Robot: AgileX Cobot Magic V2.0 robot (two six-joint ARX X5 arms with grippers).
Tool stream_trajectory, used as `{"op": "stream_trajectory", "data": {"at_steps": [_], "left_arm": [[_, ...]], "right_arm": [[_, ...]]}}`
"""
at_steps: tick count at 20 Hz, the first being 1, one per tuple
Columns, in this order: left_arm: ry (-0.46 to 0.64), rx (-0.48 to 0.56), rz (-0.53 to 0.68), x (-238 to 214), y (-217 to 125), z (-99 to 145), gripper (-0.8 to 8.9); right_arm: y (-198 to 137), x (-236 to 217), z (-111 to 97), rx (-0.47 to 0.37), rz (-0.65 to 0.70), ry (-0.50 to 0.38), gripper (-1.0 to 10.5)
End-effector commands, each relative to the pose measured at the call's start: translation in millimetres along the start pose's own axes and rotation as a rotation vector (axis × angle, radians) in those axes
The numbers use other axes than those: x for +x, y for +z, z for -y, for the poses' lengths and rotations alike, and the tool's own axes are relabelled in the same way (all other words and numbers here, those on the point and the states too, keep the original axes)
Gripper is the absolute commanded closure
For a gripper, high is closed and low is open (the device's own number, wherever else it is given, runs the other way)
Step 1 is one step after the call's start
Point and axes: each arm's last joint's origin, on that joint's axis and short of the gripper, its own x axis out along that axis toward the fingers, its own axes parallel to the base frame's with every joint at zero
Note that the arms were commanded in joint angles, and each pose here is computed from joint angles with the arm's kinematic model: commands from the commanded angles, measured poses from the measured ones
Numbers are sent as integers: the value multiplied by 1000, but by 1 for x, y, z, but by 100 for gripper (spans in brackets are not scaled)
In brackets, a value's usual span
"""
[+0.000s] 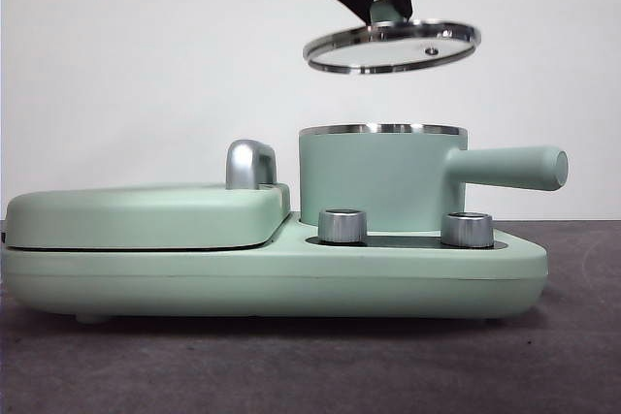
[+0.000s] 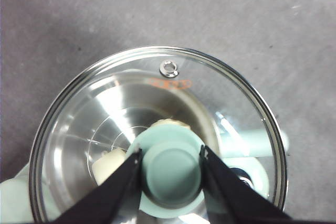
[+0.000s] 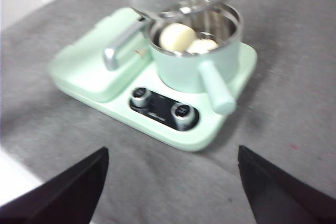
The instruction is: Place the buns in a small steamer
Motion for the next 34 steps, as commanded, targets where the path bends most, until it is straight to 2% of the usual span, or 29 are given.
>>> {"op": "stream_trajectory", "data": {"at_steps": [1,4,9,21,26,34], "left_arm": [[-10,3,9,16,5,1,760],[-5,-6,-5,25,3,-6,795],[8,-24,-23,33,1,-17,795],[5,-19,-30,48,1,-19,795],[1,-27,-76,61,-4,-20,796],[73,-28,-111,63,-6,-20,797]], "right_arm": [[4,-3,-2,-20,35,47,559],[4,-3,-2,-21,39,52,559],[4,-3,-2,-21,39,52,559],[5,-2,-2,-20,41,41,559],[5,-2,-2,-20,40,41,559],[5,-2,-2,-20,41,41,559]]}}
